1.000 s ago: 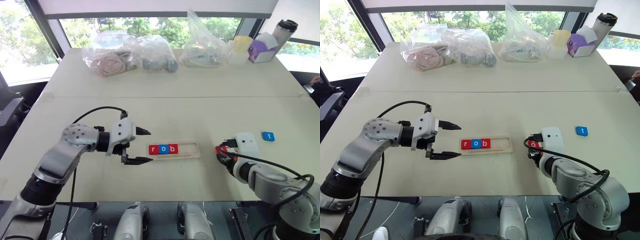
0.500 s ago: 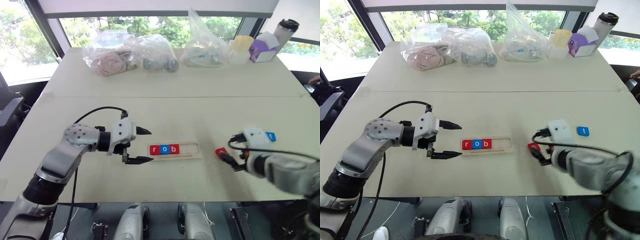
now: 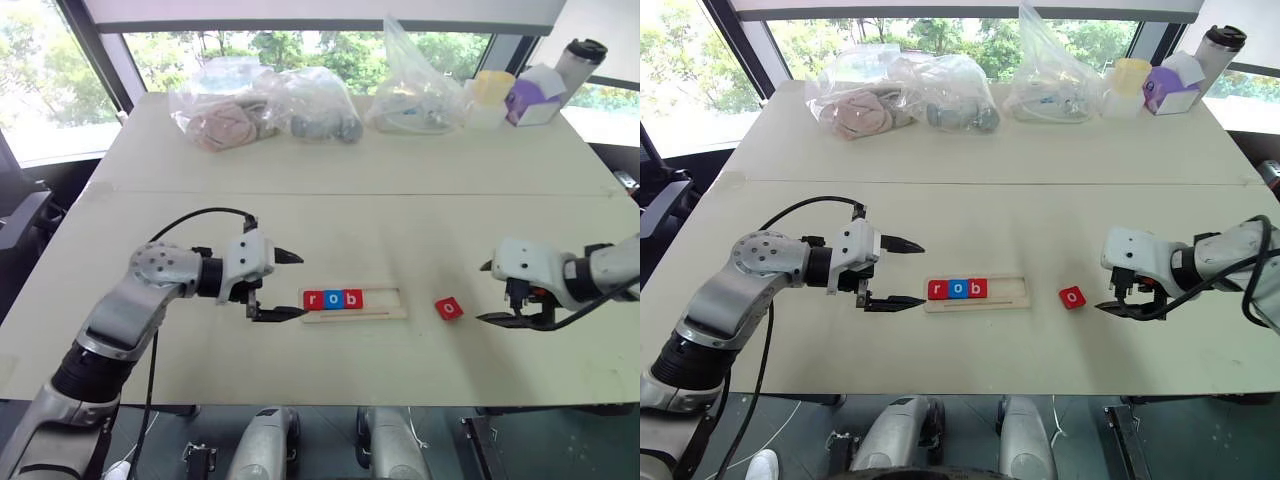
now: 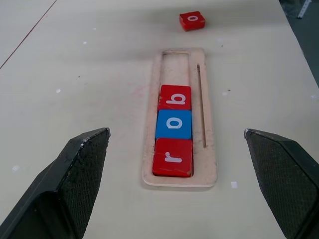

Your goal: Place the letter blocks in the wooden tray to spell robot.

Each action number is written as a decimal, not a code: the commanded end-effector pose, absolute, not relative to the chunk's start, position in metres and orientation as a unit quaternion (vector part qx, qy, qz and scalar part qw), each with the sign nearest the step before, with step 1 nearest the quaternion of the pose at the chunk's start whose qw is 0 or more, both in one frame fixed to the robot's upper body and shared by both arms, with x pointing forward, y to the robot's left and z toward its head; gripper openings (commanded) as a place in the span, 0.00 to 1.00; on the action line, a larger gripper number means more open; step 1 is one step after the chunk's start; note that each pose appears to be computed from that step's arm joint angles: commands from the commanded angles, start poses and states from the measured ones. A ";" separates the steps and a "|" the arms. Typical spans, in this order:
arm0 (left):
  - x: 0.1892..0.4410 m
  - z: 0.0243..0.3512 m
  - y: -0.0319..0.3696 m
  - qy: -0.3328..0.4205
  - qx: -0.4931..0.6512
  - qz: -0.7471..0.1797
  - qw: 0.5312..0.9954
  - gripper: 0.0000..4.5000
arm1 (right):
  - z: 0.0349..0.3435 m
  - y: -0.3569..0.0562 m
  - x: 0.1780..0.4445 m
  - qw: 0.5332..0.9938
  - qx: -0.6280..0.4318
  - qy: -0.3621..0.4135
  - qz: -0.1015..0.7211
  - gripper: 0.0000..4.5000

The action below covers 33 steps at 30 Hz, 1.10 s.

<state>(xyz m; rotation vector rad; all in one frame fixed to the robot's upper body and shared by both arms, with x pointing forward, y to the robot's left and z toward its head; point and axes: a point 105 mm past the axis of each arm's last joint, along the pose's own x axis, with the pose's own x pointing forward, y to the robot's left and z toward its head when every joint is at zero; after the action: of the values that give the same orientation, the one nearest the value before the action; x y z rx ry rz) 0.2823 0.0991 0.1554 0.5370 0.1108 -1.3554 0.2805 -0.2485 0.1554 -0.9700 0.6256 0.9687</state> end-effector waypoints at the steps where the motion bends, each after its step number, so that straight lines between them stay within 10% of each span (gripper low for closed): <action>1: 0.281 0.164 0.096 0.029 0.257 -0.619 0.742 1.00 | 0.153 -0.247 0.291 0.696 -0.466 0.279 0.469 0.99; 33: 0.278 0.166 0.100 0.031 0.263 -0.606 0.750 1.00 | 0.127 -0.227 0.298 0.639 -0.444 0.308 0.547 0.99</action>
<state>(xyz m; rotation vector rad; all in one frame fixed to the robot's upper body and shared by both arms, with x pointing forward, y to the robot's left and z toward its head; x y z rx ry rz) 0.2813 0.1006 0.1573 0.5597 0.1032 -1.3233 0.2964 -0.2301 0.1164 -0.9823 0.7465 1.2503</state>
